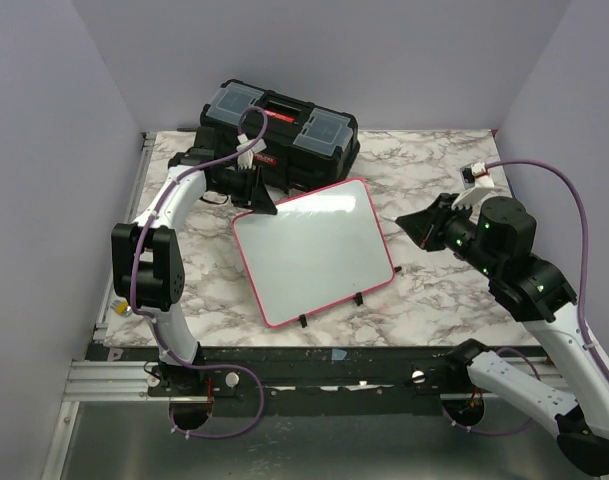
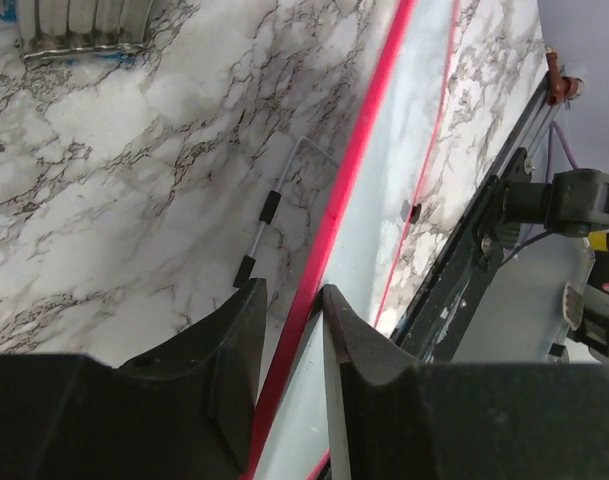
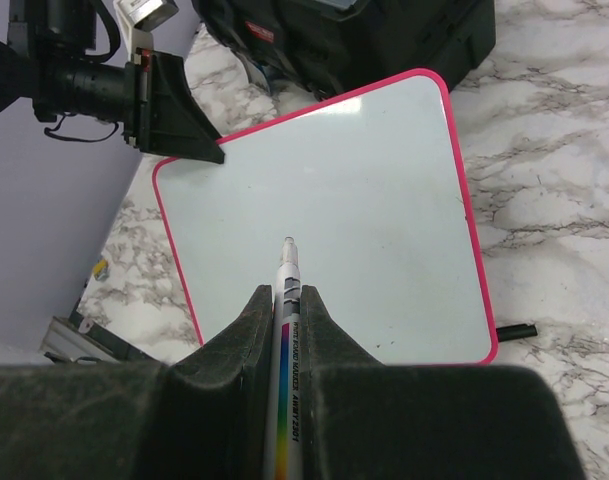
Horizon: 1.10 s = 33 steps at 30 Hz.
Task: Write a sentence on the whiteboard
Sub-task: Pick up the whiteboard from the whiteboard stand.
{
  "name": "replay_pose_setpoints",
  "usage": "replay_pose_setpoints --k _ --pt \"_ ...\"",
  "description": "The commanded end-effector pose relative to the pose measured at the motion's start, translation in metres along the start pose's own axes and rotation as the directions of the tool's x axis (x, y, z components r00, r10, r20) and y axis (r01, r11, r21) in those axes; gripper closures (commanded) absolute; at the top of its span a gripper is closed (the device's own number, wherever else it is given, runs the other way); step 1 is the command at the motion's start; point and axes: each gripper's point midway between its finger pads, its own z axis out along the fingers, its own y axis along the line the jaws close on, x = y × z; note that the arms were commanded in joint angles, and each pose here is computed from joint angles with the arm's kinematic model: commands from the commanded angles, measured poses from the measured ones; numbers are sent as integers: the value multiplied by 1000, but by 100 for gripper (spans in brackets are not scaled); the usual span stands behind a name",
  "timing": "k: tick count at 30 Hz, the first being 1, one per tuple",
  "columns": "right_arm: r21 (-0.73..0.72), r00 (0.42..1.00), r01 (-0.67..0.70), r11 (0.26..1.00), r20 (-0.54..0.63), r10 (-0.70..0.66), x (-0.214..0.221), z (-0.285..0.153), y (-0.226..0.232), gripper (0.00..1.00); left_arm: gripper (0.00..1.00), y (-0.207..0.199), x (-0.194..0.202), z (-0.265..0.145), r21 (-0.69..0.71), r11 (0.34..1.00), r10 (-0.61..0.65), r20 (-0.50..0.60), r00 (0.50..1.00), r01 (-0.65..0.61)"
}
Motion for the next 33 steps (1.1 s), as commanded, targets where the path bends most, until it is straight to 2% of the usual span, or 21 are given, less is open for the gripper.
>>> replay_pose_setpoints --k 1,7,15,24,33 --pt "-11 999 15 1000 -34 -16 9 -4 0 99 75 -11 5 3 48 999 10 -11 1000 -10" --pt "-32 999 16 999 -41 -18 11 -5 2 99 85 -21 2 -4 47 998 38 17 999 -39" --pt "-65 997 12 998 -72 -16 20 -1 7 99 99 -36 3 -11 32 995 88 116 989 -92" --pt "-181 993 44 982 -99 -63 28 -5 23 99 100 -43 11 -10 -94 974 219 149 964 -206" --pt "-219 990 54 974 -119 -82 34 -9 27 99 100 -53 5 -26 -236 922 358 225 906 -306"
